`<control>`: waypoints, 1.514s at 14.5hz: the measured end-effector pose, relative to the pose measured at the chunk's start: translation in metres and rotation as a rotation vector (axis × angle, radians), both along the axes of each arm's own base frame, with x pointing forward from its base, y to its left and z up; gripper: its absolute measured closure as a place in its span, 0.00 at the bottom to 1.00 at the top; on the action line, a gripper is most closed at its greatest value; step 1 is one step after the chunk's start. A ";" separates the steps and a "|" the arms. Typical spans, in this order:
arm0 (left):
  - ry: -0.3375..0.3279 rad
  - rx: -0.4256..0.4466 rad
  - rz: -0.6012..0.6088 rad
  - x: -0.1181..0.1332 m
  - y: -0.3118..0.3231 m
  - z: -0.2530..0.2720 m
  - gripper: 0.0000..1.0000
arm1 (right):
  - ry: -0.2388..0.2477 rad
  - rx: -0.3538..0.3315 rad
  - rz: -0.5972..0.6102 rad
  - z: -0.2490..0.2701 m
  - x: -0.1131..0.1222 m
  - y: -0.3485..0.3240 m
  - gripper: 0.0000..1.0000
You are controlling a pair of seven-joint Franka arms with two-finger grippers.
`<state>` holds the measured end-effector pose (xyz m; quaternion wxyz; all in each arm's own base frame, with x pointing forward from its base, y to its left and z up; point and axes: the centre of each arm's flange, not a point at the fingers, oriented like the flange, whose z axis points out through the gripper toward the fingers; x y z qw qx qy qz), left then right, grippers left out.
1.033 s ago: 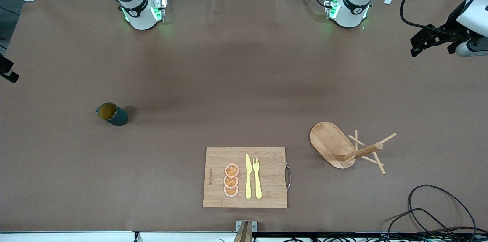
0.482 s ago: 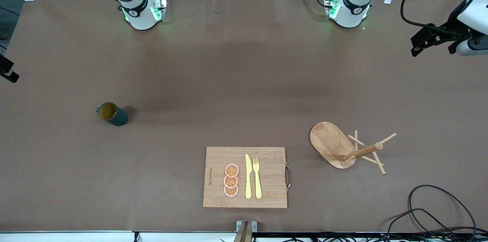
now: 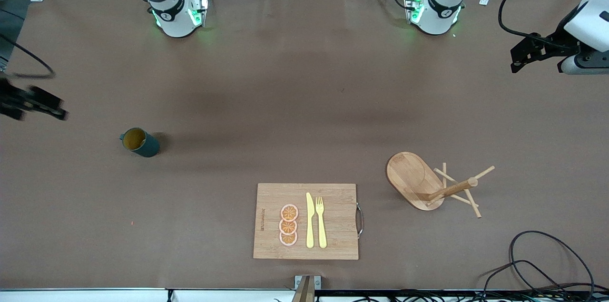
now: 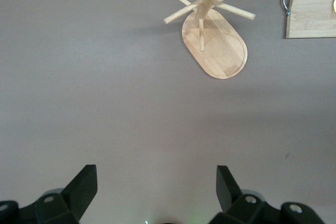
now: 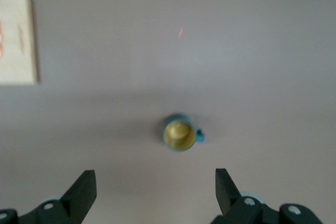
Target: Pass cup and hang on rack
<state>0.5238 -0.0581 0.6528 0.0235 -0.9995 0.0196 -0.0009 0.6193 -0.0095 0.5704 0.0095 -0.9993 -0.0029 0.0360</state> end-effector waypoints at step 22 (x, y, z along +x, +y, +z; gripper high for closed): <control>-0.002 -0.001 0.021 0.001 0.012 0.001 0.00 | 0.189 0.009 -0.103 -0.281 -0.009 -0.003 0.00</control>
